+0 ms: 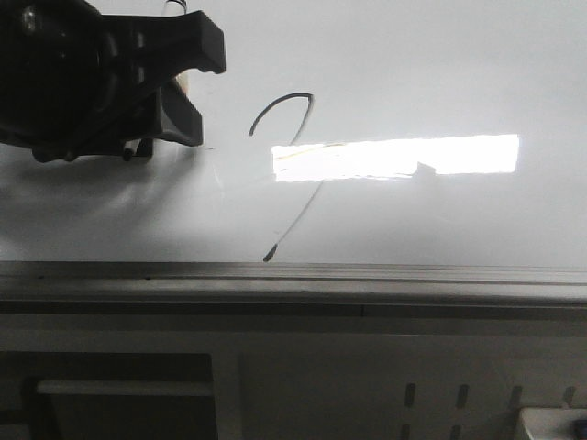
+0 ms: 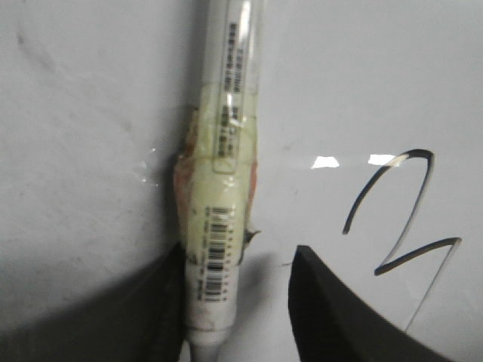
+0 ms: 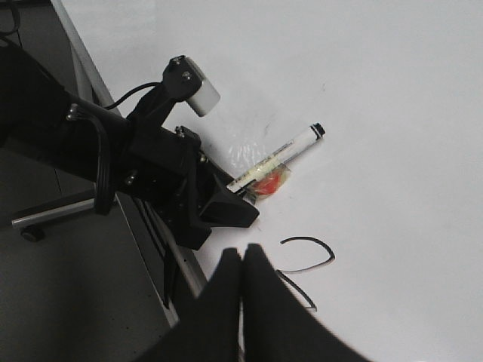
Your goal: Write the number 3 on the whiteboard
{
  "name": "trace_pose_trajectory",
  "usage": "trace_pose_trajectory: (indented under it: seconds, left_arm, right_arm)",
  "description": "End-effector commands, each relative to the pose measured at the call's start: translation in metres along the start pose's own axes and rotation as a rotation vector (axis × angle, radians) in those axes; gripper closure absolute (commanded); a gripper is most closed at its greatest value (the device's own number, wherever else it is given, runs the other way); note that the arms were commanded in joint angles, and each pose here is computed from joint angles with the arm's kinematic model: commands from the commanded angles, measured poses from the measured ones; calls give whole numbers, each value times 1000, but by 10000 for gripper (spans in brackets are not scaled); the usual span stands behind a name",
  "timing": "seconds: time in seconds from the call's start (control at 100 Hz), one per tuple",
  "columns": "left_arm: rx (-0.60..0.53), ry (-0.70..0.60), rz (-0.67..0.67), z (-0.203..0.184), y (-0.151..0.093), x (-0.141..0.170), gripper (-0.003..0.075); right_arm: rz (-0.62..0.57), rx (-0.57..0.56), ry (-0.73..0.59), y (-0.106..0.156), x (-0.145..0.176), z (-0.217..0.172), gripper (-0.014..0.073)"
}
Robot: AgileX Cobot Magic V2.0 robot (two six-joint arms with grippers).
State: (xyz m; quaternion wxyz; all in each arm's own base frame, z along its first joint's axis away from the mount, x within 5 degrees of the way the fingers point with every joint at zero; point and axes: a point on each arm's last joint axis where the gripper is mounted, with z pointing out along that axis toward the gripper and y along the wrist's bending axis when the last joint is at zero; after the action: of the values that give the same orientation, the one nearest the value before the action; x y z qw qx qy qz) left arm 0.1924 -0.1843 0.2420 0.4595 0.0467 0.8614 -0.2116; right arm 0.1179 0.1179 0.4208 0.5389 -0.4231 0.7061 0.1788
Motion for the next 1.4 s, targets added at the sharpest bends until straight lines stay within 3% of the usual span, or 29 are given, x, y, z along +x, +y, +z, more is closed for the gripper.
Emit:
trace_pose_trajectory:
  seconds: [0.0,0.08,0.34,0.92,1.13,1.2,1.27,1.39]
  left_arm:
    - [-116,-39,-28,8,13,-2,379]
    - [-116,-39,-28,8,13,-2,365]
    - [-126,-49,-28,7,14,-3,155]
    - [-71,-187,-58,-28,13,-30,151]
    - [15,-335,-31,-77,15,-57,156]
    - [56,-407,13,-103,18,-66,185]
    - [88,-488,70,-131,23,-74,264]
    - [98,-617,156,-175,38,-78,505]
  right_arm:
    - [1,41,-92,-4,-13,-8,659]
    - [1,41,-92,-4,-13,-8,659]
    - [1,41,-92,-4,-13,-8,659]
    - [4,42,-100,-5,-14,-8,659]
    - [0,49,-126,-3,-15,-18,659]
    - [-12,60,-138,-3,-15,-24,659]
    - [-34,79,-138,-3,-12,-29,659]
    - [-81,143,-153,-4,3,-34,652]
